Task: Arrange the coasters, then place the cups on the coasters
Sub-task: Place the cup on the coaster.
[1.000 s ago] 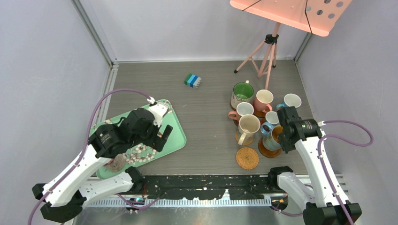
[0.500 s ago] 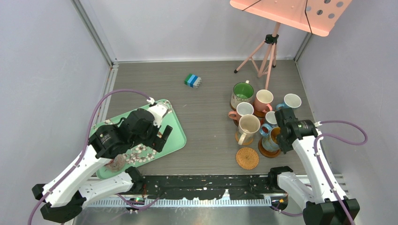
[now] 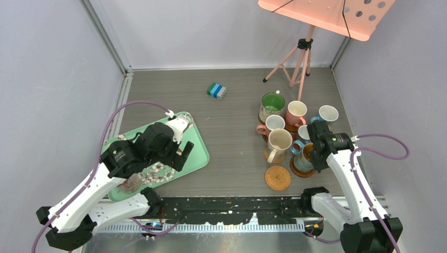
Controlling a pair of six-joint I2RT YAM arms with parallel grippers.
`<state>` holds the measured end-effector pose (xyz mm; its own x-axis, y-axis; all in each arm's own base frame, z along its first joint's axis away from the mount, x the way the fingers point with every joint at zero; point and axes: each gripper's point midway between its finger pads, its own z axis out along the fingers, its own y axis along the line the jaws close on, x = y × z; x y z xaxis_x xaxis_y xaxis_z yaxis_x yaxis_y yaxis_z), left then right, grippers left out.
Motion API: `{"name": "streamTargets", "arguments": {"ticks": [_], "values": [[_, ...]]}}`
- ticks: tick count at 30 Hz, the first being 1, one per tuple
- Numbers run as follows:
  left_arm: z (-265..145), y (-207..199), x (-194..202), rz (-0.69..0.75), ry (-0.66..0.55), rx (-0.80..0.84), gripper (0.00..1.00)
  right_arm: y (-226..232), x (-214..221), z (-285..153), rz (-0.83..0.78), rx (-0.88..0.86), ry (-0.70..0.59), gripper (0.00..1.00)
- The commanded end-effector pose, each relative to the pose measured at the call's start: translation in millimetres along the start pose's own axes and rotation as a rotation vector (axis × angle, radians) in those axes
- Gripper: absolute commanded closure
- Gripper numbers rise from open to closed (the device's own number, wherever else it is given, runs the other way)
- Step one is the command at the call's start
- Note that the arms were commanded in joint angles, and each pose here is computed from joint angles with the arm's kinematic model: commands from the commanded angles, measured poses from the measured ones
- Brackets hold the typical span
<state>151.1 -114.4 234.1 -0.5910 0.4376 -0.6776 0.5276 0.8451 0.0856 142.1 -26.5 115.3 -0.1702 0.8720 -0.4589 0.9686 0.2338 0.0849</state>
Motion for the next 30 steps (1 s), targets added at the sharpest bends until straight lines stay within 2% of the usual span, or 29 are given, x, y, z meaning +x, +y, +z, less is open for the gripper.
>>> {"name": "streamTargets", "arguments": {"ticks": [1,7,9,21,27,30], "values": [[0.7,2.0,3.8,0.002,0.013,-0.011,0.01,13.5,-10.1,1.3,0.052,-0.047,-0.049,0.95],[0.9,3.5,6.1,0.004,0.016,-0.018,0.01,10.8,-9.0,4.5,0.042,-0.028,-0.051,0.94],[1.4,3.5,6.6,0.004,0.017,-0.018,0.01,10.1,-9.7,4.8,0.04,-0.023,-0.055,0.91],[0.8,5.2,7.9,0.004,0.017,-0.026,0.01,13.4,-15.7,-1.3,0.017,-0.042,-0.07,0.68],[-3.6,7.7,5.4,-0.006,-0.002,-0.033,0.01,12.9,-17.7,-22.4,-0.003,-0.063,-0.029,0.53],[-5.2,7.8,1.1,-0.019,-0.018,-0.035,0.0,13.4,-19.1,-37.5,-0.022,-0.108,-0.005,0.51]]}}
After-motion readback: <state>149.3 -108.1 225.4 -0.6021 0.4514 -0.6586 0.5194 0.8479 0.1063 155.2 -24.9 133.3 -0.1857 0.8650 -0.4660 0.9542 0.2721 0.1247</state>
